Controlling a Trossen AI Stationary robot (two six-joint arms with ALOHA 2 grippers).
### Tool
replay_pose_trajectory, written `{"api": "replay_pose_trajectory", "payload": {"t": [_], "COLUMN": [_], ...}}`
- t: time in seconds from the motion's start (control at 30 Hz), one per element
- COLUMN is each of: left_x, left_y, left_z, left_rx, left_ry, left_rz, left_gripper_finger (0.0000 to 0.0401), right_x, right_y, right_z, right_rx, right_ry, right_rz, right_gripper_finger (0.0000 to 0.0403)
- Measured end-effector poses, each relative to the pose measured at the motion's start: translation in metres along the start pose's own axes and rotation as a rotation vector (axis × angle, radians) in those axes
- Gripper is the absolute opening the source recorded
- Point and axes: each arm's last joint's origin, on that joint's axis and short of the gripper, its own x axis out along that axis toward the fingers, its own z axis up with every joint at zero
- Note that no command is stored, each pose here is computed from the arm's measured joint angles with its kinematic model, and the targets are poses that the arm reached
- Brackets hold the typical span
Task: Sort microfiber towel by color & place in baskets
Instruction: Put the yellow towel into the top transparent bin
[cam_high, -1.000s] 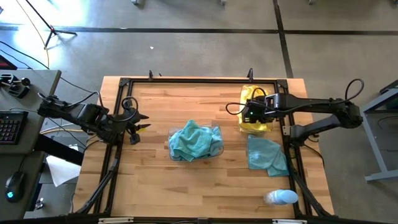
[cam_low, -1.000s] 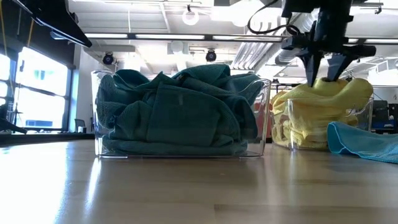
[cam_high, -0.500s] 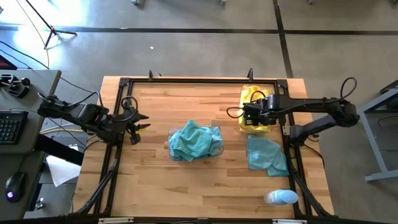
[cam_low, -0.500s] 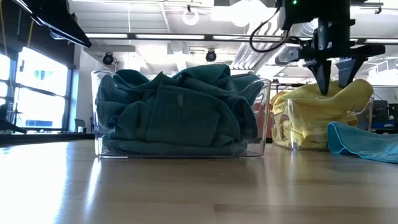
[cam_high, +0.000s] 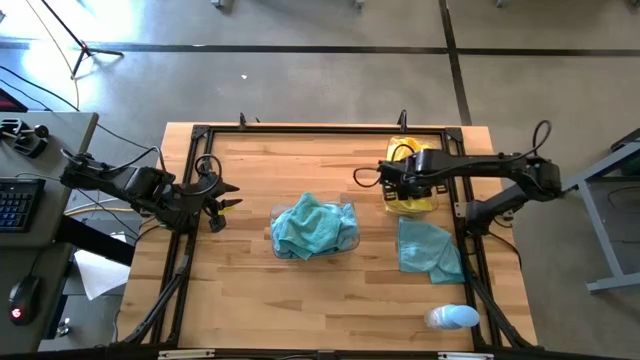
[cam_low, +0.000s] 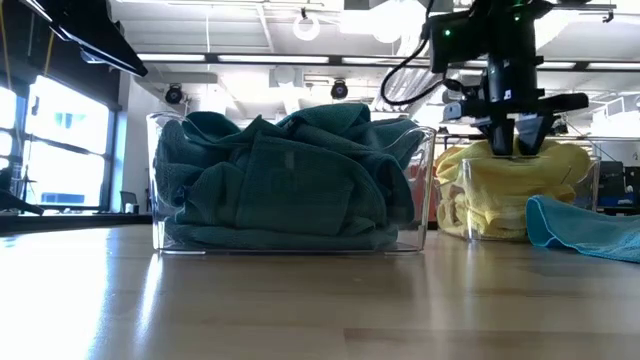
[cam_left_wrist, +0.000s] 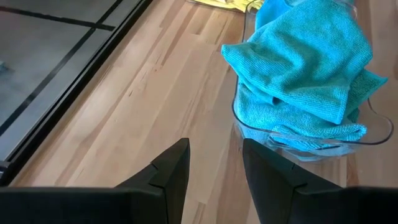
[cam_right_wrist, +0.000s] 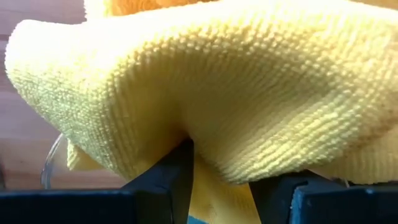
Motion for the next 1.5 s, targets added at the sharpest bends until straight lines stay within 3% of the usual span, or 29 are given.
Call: {"api": "replay_pose_trajectory", "payload": {"t": [0.6,0.87,1.17,1.5], "left_x": [0.0,0.0,0.0,0.0], "left_y": [0.0,0.0,0.0,0.0], "left_z": [0.0,0.0,0.0,0.0], "left_rx": [0.017,0.01,0.008,-0.01], "left_ry": [0.003,0.003,0.003,0.003], "left_rz": [-0.007,-0.007,-0.007,-0.007], "left_gripper_finger": [0.0135,0.0135,0.0135,0.0135], "right_x": [-0.05,-0.06,-0.034,0.013], "right_y": [-0.045,-0.038,-0.027,-0.01], "right_z": [-0.026,-0.018,0.012,0.044], "right_rx": [0.165,0.187,0.093,-0.044], "right_ry": [-0.132,-0.323,-0.274,-0.092], "right_rz": [0.184,0.327,0.14,-0.041], "right_gripper_finger": [0.0136,0.0118,0.0008,0.0003]}}
